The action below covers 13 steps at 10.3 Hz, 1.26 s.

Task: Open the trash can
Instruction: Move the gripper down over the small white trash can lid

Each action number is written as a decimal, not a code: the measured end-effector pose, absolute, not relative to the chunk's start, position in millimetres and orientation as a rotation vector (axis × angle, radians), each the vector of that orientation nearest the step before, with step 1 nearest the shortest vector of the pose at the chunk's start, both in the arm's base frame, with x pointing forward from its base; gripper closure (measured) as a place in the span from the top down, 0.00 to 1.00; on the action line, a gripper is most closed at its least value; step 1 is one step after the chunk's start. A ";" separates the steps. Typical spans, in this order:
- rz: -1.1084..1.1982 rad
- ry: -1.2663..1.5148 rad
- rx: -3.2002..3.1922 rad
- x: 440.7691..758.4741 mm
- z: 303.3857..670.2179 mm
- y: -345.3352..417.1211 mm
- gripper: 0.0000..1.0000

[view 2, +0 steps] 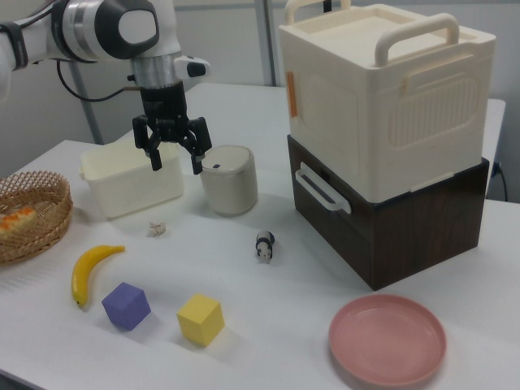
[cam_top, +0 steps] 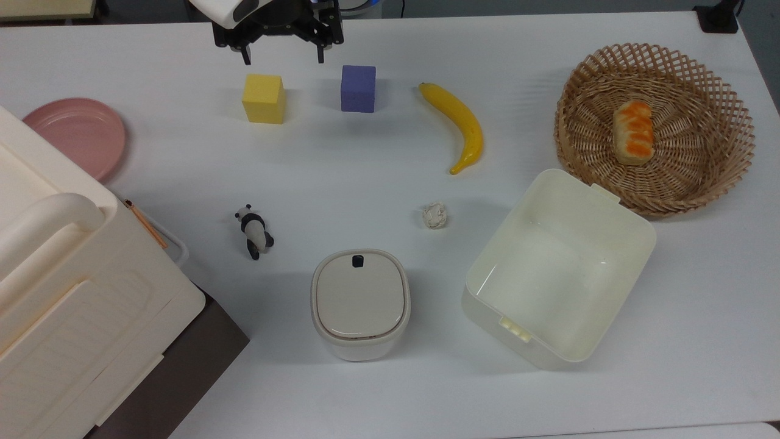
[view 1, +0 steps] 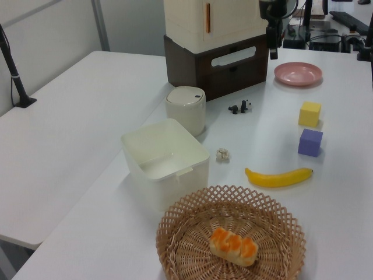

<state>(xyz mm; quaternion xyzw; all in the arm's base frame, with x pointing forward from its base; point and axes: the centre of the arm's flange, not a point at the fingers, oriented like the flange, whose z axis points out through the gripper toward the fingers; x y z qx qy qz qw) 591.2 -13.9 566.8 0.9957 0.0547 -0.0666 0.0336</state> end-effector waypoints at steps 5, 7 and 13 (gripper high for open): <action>-0.190 0.244 3.056 594.2 553.4 11.7 1.00; -0.157 0.274 3.053 597.6 543.6 22.2 1.00; 0.152 0.333 3.048 628.2 543.7 31.5 0.39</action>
